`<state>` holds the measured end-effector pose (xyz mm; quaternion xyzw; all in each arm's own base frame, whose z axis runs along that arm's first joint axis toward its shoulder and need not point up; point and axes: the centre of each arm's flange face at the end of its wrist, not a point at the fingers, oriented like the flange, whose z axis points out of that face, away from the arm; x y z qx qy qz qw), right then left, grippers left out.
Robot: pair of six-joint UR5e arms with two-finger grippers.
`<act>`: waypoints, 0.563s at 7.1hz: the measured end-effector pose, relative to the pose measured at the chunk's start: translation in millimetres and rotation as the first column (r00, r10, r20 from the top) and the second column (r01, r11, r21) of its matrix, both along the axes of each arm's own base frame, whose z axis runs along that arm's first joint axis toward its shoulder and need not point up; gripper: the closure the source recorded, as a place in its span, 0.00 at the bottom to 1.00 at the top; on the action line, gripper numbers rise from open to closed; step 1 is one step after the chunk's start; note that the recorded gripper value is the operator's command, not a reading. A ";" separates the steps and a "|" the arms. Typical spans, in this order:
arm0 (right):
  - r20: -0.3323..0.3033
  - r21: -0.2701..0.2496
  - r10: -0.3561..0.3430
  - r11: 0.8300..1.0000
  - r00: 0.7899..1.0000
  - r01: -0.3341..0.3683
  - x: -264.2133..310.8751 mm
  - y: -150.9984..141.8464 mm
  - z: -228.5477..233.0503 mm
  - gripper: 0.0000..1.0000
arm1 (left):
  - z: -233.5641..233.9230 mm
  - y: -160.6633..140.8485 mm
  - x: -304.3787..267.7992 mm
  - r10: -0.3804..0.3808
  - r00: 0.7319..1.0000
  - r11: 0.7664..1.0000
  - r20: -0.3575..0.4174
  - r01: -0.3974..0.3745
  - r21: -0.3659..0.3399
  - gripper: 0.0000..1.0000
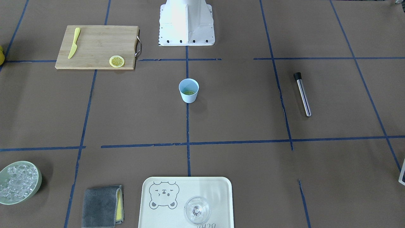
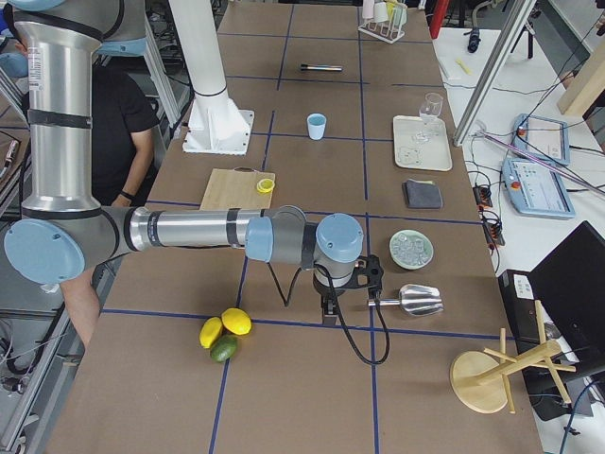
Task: Squeeze lemon into cup
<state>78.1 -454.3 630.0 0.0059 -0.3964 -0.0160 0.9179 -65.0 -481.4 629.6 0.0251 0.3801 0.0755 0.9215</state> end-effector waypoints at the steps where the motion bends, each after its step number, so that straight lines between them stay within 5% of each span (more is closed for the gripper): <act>1: 0.000 0.000 0.004 1.000 1.000 -0.004 1.2 -0.1 -0.1 0.00 | -0.4 0.1 0.8 -0.012 1.000 1.000 -0.011 0.012 -0.012 0.00; 4: 0.001 -0.001 0.013 1.000 1.000 -0.013 4.9 0.5 -0.1 0.00 | -1.0 0.7 1.3 -0.020 1.000 1.000 -0.018 0.019 -0.018 0.00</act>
